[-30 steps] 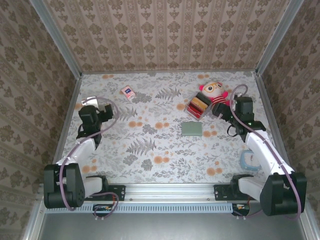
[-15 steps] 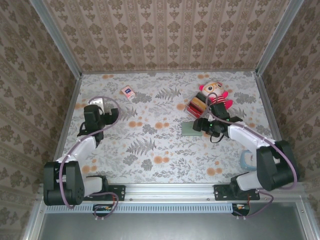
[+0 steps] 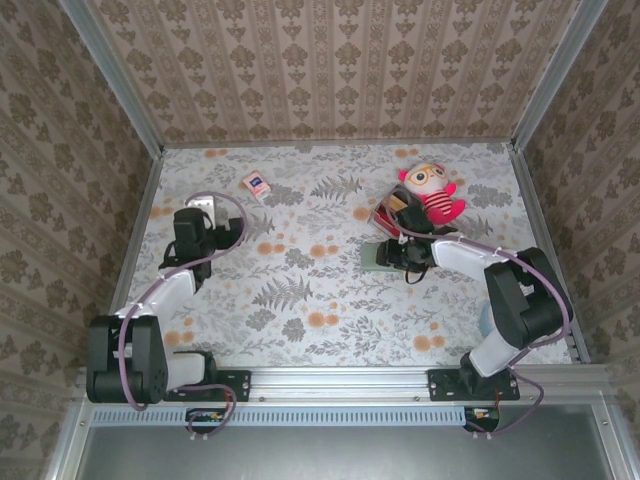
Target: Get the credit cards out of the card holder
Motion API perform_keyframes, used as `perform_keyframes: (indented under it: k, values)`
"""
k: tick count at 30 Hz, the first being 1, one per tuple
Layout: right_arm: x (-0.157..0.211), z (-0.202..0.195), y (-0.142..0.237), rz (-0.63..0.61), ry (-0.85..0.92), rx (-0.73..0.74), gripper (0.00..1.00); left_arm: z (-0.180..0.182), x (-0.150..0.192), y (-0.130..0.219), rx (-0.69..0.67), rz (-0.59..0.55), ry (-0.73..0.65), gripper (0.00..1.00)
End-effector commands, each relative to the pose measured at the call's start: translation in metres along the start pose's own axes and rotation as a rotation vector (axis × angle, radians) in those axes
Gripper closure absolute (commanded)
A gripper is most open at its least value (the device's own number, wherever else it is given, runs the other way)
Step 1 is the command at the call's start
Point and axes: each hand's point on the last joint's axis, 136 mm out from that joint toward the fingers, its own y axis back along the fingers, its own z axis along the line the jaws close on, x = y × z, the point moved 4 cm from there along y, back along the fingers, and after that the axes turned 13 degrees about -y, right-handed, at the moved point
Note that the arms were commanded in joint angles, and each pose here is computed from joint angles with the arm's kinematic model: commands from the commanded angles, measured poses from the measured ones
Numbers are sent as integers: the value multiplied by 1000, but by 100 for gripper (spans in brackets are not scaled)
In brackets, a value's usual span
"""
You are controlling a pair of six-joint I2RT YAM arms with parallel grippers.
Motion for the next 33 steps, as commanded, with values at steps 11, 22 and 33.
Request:
perform_keyframes:
  k: [11,22,33]
  values:
    - [52,86,-4,-25,130,-56,46,-13,-12,-4,27,6,-68,0]
    - [23,89,20,-70,244,26,29,-30,-16,2,67,9,-13,0]
    - [19,105,-28,70,217,7,36,-84,15,31,214,112,291,0]
